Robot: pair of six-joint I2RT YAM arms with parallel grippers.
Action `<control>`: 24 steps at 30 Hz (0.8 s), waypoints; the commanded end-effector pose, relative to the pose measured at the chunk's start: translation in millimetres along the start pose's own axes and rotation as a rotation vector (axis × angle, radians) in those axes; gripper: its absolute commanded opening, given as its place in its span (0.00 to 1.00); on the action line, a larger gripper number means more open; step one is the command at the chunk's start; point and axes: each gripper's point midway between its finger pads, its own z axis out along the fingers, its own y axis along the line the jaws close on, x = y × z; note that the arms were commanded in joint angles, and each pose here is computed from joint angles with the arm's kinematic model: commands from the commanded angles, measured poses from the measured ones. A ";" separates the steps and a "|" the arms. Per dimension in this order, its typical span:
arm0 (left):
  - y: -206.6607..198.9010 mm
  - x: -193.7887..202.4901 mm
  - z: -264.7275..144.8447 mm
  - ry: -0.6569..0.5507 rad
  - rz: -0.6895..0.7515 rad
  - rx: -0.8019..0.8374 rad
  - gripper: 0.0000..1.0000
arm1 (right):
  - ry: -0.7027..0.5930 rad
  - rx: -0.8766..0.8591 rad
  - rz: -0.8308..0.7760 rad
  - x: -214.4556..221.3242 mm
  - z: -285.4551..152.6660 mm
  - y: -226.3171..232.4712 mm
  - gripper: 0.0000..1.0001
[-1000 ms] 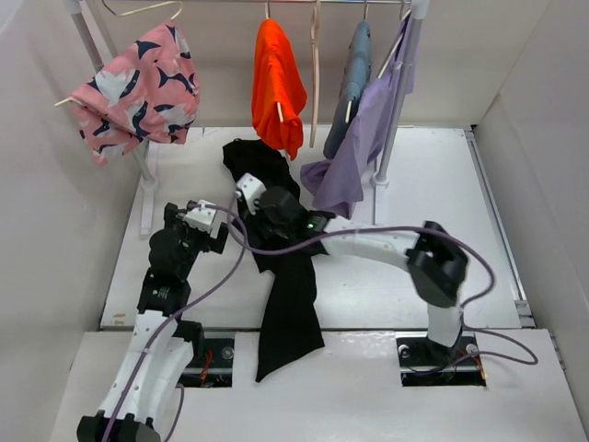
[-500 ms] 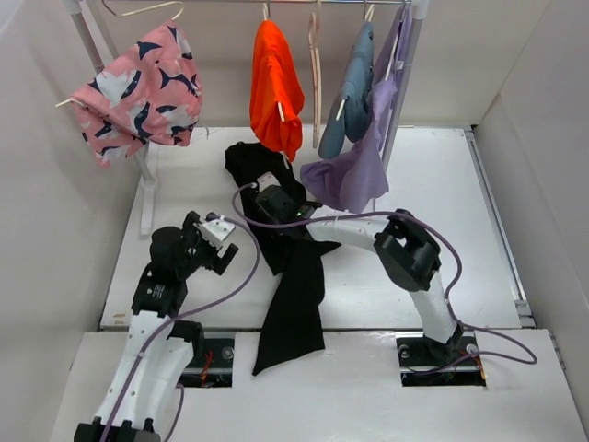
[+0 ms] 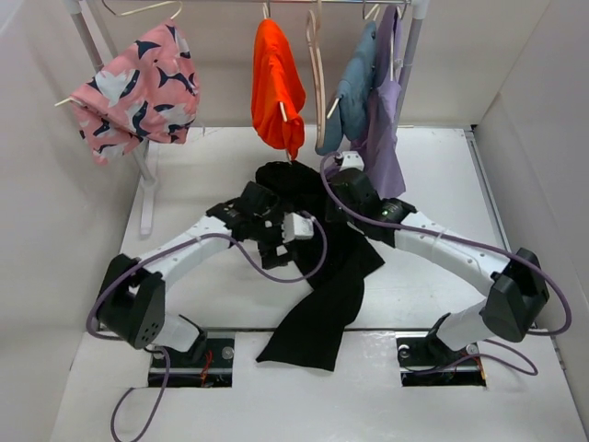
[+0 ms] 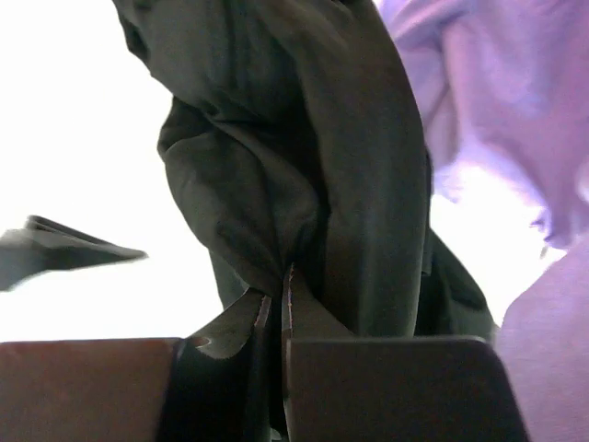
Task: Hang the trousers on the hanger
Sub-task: Flatten out the trousers at the center of the board.
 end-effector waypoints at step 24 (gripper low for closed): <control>-169.4 -24.6 83.7 -0.078 0.413 0.754 0.00 | -0.109 0.040 0.235 -71.7 7.0 -52.4 0.00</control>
